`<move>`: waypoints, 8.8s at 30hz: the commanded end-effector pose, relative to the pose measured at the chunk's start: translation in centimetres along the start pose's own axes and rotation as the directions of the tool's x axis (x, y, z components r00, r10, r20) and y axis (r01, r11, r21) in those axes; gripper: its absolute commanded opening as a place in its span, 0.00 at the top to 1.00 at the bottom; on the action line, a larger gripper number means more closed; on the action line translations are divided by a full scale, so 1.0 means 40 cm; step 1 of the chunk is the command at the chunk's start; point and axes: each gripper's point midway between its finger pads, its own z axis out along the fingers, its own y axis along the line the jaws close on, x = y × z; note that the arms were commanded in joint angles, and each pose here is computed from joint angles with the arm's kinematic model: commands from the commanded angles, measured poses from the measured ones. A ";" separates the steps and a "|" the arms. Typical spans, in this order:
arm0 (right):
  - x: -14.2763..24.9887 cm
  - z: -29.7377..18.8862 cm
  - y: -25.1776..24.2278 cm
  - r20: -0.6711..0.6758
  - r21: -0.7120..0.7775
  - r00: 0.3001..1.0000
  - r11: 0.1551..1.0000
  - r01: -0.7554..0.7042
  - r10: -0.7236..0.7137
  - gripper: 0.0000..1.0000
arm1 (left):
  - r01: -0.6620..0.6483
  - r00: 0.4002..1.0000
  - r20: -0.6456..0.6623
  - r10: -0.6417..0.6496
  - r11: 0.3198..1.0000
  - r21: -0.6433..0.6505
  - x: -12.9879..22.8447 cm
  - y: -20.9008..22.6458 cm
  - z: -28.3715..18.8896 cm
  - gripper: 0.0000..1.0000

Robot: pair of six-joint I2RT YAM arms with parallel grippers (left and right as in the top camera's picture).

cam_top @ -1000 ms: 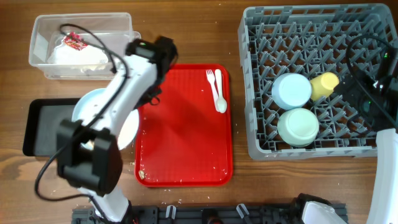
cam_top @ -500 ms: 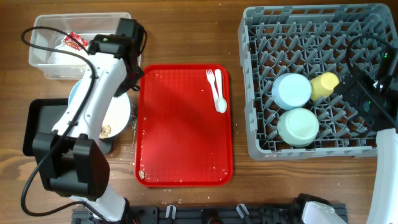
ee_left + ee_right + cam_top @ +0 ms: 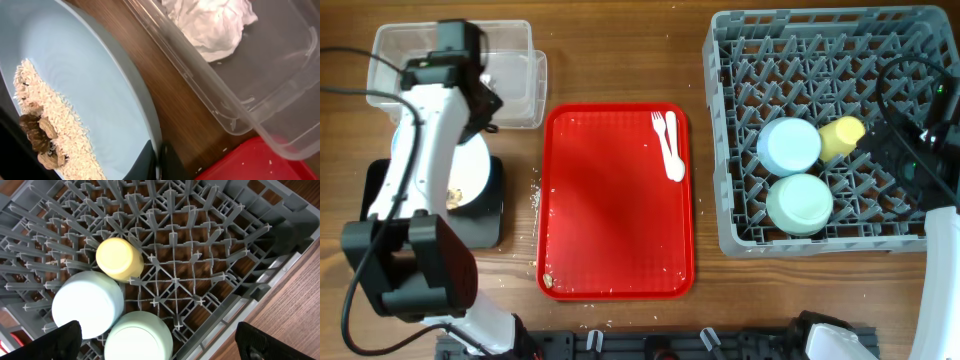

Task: Sort waste into correct bins and load items into the dishwasher rack
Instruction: 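Tilt the plate with the left gripper to dump rice onto the black tray, then carry the plate back and set it on the red tray, release, then move the right gripper to the plate and grasp its rim, then lift the plate with the right gripper and stand it upright in the rack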

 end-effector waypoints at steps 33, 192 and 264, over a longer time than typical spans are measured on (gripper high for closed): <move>-0.010 -0.003 0.005 0.005 -0.010 1.000 1.000 -0.012 0.012 0.00 | 0.376 0.920 -0.372 -0.125 0.554 0.743 -0.142 0.224 -0.237 0.96; 0.707 0.138 0.594 -0.391 -0.543 0.514 0.643 0.540 -0.763 0.96 | 0.394 0.908 -0.149 -0.392 0.919 -0.016 0.073 0.261 -0.277 0.00; 0.685 0.267 0.799 -0.087 -0.518 0.597 0.548 0.657 -0.797 0.31 | 0.394 0.908 -0.149 -0.392 0.919 -0.016 0.073 0.261 -0.277 0.00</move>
